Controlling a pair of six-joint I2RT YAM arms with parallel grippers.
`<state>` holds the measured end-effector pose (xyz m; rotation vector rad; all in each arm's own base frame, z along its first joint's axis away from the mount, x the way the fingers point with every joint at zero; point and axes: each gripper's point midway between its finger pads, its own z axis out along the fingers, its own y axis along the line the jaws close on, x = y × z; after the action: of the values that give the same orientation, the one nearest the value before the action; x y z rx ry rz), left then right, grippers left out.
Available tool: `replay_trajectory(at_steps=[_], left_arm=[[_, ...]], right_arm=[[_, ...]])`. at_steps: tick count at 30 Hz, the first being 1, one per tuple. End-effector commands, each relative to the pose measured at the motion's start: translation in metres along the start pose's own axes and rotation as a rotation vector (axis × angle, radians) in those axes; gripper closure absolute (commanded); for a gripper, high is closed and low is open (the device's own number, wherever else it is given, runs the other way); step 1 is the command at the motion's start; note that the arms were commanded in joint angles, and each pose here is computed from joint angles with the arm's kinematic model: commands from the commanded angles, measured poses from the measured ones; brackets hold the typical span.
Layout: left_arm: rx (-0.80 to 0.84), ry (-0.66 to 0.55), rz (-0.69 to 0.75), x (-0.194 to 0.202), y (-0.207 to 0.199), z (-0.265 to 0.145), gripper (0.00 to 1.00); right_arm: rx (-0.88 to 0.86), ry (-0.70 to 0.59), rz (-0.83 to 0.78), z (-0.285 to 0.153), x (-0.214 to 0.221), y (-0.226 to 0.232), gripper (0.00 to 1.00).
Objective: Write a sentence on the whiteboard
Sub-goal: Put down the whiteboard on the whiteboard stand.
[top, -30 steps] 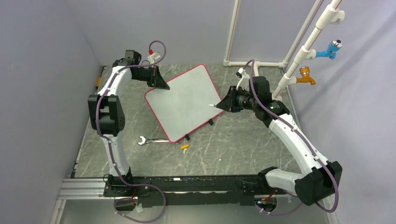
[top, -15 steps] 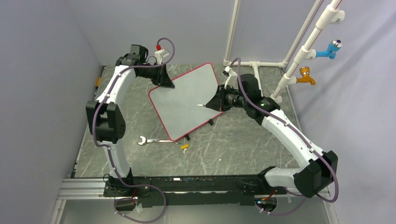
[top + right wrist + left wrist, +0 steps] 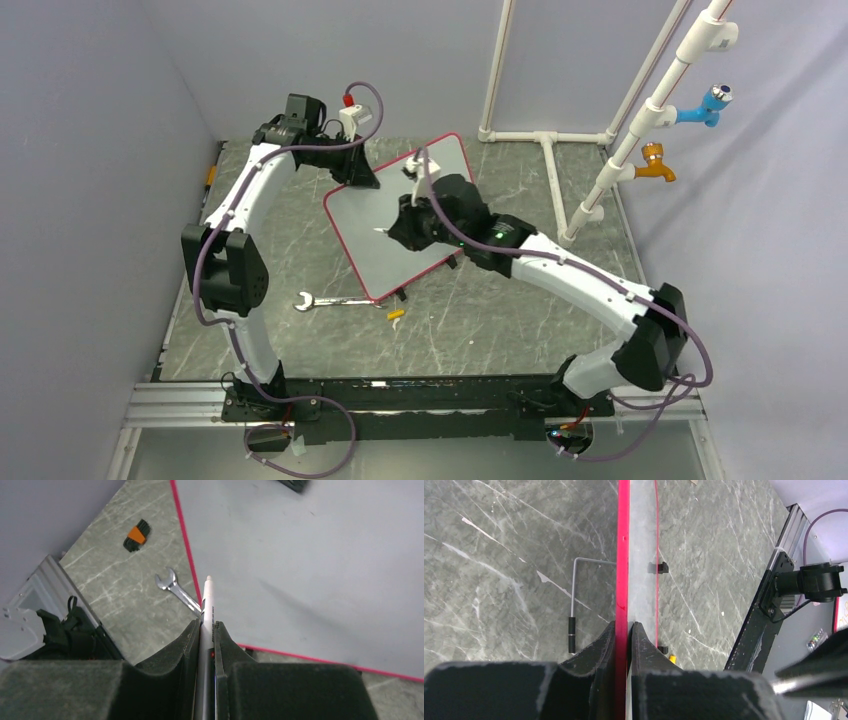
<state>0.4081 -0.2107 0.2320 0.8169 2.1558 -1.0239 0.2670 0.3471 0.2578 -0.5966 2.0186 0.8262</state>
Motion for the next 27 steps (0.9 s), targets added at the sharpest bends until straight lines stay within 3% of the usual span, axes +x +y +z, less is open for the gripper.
replay_trajectory(at_steps=[1,12,27], left_arm=[[-0.131,0.004,0.093,-0.005,0.017,-0.003,1.00],[-0.173,0.007,0.101,-0.006,0.018,-0.003,1.00],[-0.199,0.015,0.115,-0.007,0.017,-0.003,1.00]], right_arm=[[0.076,-0.189,-0.064,0.006,-0.062,0.020,1.00],[0.125,-0.228,-0.092,0.035,-0.066,0.045,1.00],[0.178,-0.247,-0.072,0.061,-0.068,0.044,1.00]])
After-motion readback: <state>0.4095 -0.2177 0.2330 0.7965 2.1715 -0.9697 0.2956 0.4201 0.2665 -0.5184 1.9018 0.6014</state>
